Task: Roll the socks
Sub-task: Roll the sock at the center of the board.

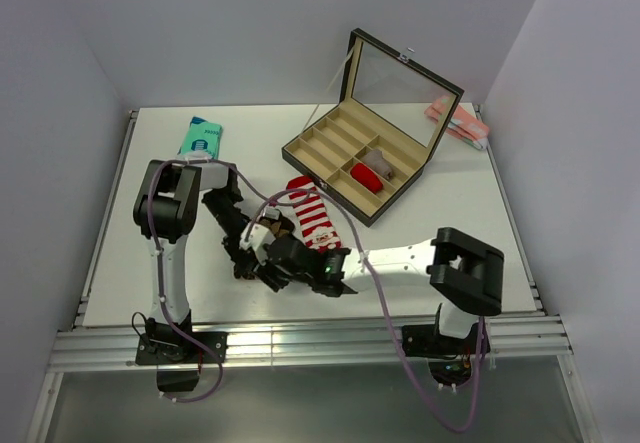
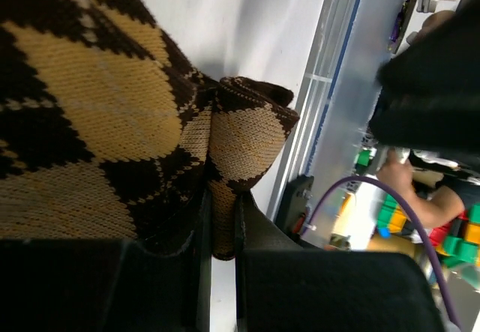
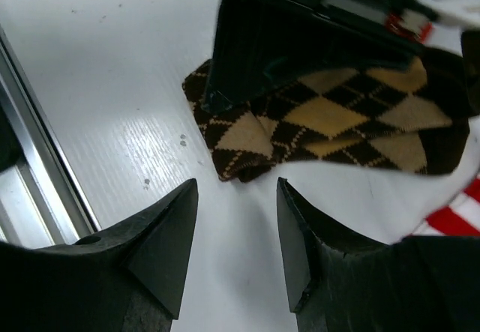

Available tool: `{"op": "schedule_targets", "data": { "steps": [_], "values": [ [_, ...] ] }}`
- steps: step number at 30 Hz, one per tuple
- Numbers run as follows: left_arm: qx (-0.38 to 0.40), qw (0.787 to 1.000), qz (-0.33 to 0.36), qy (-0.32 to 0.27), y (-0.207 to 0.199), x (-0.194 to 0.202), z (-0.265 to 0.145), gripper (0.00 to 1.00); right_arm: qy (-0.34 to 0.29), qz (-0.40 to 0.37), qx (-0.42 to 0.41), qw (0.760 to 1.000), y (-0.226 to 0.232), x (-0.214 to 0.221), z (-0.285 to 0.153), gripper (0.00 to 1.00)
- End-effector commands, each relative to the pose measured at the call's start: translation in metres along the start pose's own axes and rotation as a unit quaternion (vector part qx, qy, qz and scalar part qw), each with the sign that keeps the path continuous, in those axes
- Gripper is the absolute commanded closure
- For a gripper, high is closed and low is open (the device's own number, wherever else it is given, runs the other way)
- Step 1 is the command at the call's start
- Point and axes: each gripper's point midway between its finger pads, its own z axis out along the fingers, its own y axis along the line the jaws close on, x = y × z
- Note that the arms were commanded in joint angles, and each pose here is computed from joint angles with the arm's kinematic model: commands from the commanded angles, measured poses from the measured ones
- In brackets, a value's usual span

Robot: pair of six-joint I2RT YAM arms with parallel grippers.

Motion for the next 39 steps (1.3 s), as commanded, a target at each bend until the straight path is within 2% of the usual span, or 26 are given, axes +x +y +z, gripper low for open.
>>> {"op": "schedule_targets", "data": {
  "steps": [1,9,24,30,33,34,37,39],
  "values": [
    [-0.056,0.997,0.008,0.045,0.034,0.012,0.000,1.00,-0.005,-0.083,0.019,0.996,0.011,-0.014,0.010,0.46],
    [-0.076,0.996,-0.009,0.049,0.044,0.014,0.002,1.00,0.030,-0.150,0.034,0.988,0.027,0.003,0.031,0.43],
    [-0.077,0.996,-0.014,0.053,0.046,0.017,0.004,1.00,0.048,-0.190,0.093,0.976,0.018,0.029,0.060,0.44],
    [-0.079,0.995,-0.018,0.055,0.047,0.018,0.011,1.00,0.039,-0.187,0.120,0.974,0.012,0.033,0.067,0.56],
    [-0.088,0.994,-0.018,0.058,0.047,0.017,0.015,1.00,0.038,-0.181,0.120,0.975,0.012,0.034,0.069,0.71],
    [-0.097,0.994,-0.012,0.054,0.050,0.013,0.015,0.99,0.038,-0.179,0.118,0.976,0.013,0.034,0.069,0.84],
    [-0.122,0.992,-0.001,0.031,0.052,0.000,0.009,0.94,0.048,-0.168,0.101,0.979,0.018,0.040,0.066,0.94],
    [-0.147,0.989,0.007,0.002,0.052,-0.013,-0.001,0.86,0.062,-0.158,0.099,0.981,0.018,0.041,0.060,0.96]
  ]
}}
